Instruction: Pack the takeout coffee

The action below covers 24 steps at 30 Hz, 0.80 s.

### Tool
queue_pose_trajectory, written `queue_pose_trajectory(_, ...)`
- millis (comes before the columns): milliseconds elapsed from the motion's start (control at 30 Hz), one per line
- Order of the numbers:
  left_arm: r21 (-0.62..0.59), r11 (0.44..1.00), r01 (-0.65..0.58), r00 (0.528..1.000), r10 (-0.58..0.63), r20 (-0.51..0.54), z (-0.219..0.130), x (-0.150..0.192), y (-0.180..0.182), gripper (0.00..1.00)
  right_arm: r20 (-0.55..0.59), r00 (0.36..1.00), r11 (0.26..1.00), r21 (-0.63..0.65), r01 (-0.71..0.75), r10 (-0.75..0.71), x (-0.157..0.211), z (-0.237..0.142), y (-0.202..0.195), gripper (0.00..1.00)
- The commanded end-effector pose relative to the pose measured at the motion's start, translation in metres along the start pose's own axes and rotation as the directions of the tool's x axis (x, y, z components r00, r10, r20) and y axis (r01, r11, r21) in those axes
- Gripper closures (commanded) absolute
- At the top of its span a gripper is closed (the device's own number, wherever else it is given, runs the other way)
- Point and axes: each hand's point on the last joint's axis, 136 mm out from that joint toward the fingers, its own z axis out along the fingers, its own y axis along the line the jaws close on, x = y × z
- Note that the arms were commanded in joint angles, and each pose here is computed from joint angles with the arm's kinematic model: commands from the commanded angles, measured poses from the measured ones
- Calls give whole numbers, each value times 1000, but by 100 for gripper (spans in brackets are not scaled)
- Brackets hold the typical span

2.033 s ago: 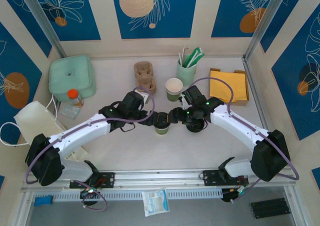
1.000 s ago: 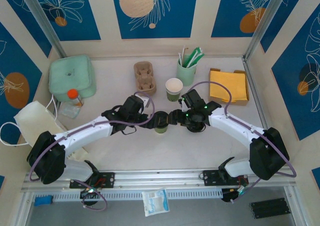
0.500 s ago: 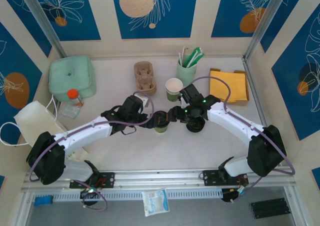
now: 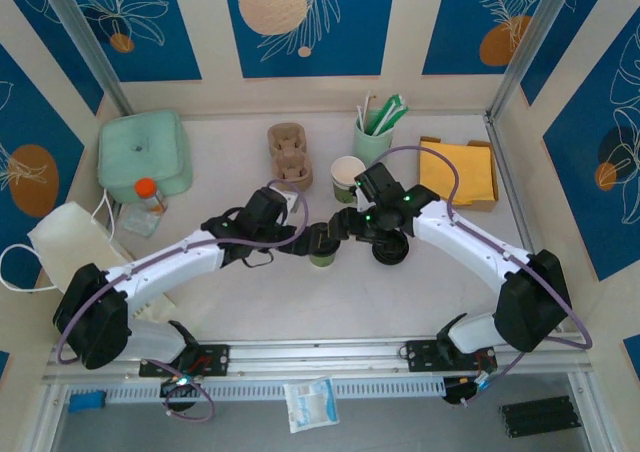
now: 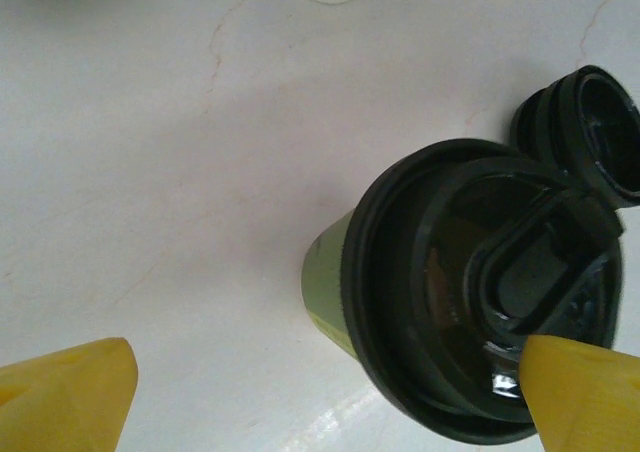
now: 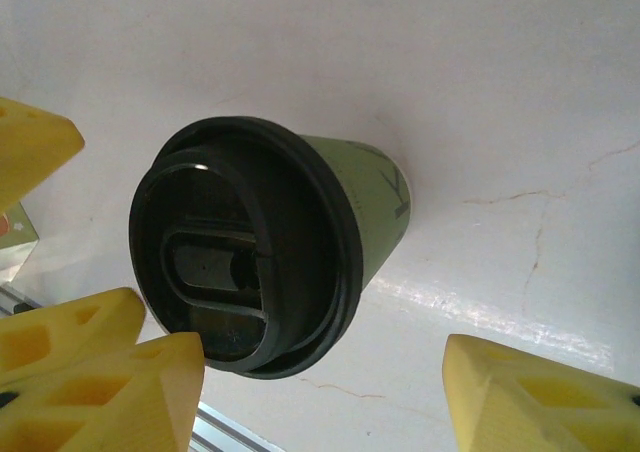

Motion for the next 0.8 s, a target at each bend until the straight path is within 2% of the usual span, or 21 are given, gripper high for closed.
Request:
queue_pose_trajectory(0, 46, 999, 25, 999, -27, 29, -13, -18, -14, 2, -24, 1000, 1000, 3, -11, 11, 6, 4, 1, 36)
queue_pose_trajectory(233, -69, 997, 43, 999, -41, 32, -8, -33, 3, 1, -44, 999, 1000, 8, -16, 17, 15, 13, -1, 36)
queue_pose_trajectory(367, -93, 994, 62, 998, -60, 27, 1, -38, 16, 1, -51, 999, 1000, 15, -18, 18, 18, 16, -3, 36)
queue_pose_trajectory(767, -165, 985, 52, 998, -59, -33, 16, -16, 42, 1, -56, 998, 997, 75, -3, 7, 16, 23, -19, 36)
